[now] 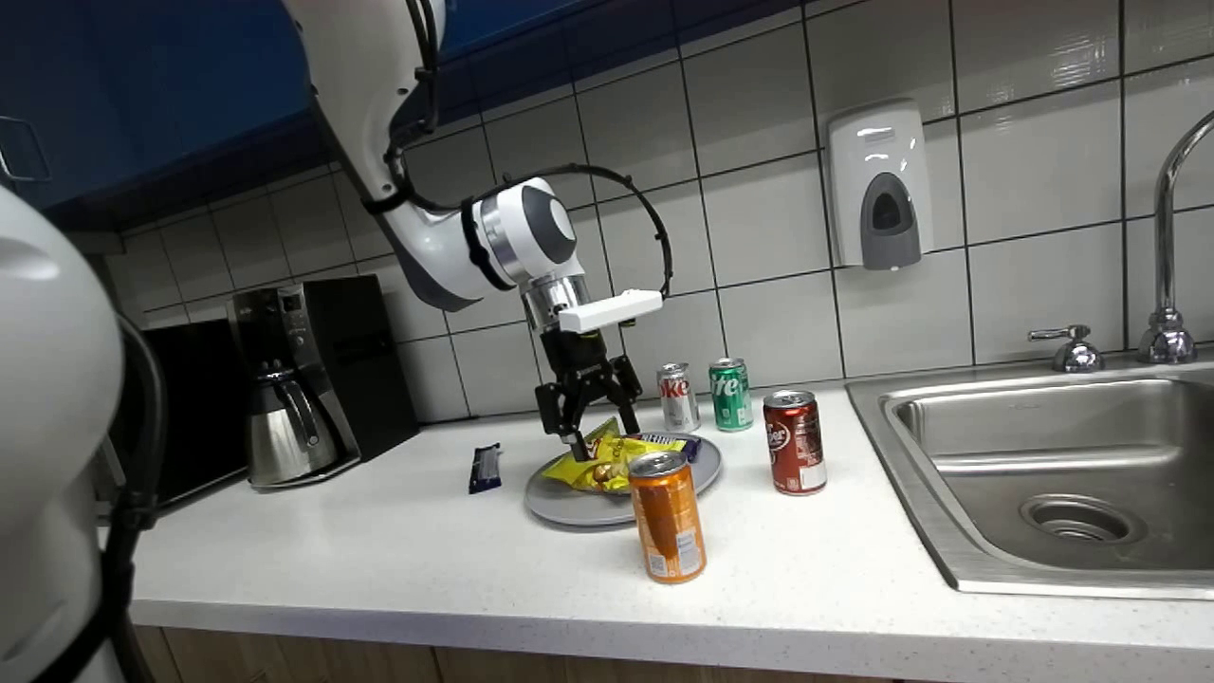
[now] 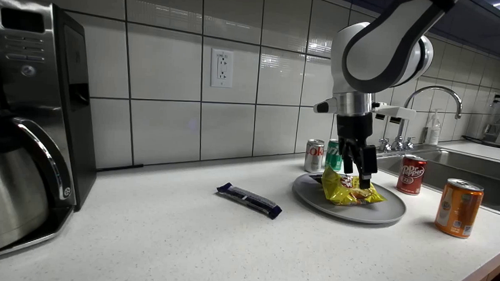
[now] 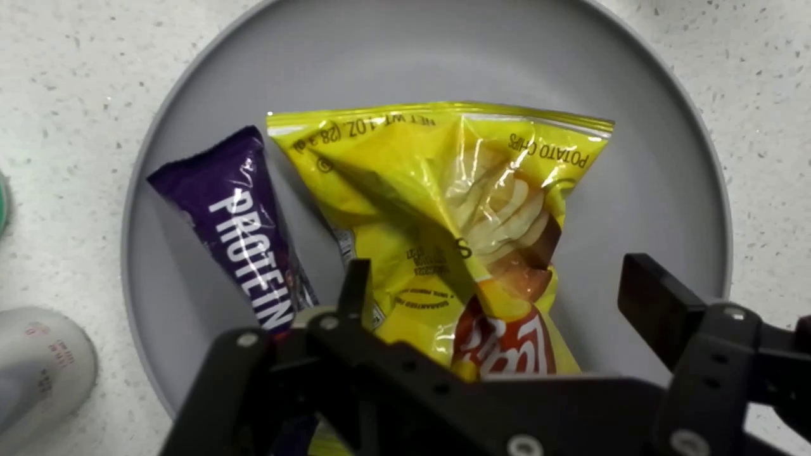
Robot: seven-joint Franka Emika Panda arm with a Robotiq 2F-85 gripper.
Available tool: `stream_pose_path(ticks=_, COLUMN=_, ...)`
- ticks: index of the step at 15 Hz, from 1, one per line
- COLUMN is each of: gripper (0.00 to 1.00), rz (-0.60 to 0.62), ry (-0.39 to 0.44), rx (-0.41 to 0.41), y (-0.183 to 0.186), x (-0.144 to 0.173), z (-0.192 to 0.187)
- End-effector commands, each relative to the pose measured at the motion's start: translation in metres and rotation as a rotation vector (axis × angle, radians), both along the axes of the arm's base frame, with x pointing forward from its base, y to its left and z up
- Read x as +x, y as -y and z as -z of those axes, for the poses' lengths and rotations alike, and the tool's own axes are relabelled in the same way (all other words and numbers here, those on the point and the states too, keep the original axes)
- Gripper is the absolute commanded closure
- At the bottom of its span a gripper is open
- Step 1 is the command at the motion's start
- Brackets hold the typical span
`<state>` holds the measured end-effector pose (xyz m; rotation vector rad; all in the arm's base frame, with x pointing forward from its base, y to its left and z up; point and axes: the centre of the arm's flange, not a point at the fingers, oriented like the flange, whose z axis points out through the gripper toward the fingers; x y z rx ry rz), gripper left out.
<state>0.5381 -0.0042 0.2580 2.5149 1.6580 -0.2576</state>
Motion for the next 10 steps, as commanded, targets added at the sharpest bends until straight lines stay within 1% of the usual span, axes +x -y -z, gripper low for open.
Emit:
stream_pose_path(ticks=1, gripper=0.0, rz=0.023, ry=0.029, rx=0.002, y=0.0079, x=-0.0168, z=-0.0109)
stream_pose_path(ticks=5, gripper=0.0, rz=0.027, ry=0.033, rx=-0.001, y=0.0118, x=-0.0181, z=-0.0133)
stream_pose_path(ticks=6, gripper=0.02, rz=0.028, ry=0.033, rx=-0.003, y=0.0129, x=-0.0175, z=-0.0138)
stream_pose_path(ticks=7, gripper=0.26, rz=0.025, ry=0.032, rx=-0.003, y=0.0138, x=-0.0167, z=-0.0137)
stream_pose_path(ticks=8, gripper=0.27, rz=0.026, ry=0.032, rx=-0.002, y=0.0144, x=-0.0158, z=-0.0137)
stream_pose_path(ticks=9, gripper=0.31, rz=0.027, ry=0.032, rx=-0.003, y=0.0148, x=-0.0152, z=-0.0133)
stream_pose_path(ticks=10, gripper=0.38, rz=0.026, ry=0.032, rx=-0.003, y=0.0152, x=-0.0143, z=-0.0131)
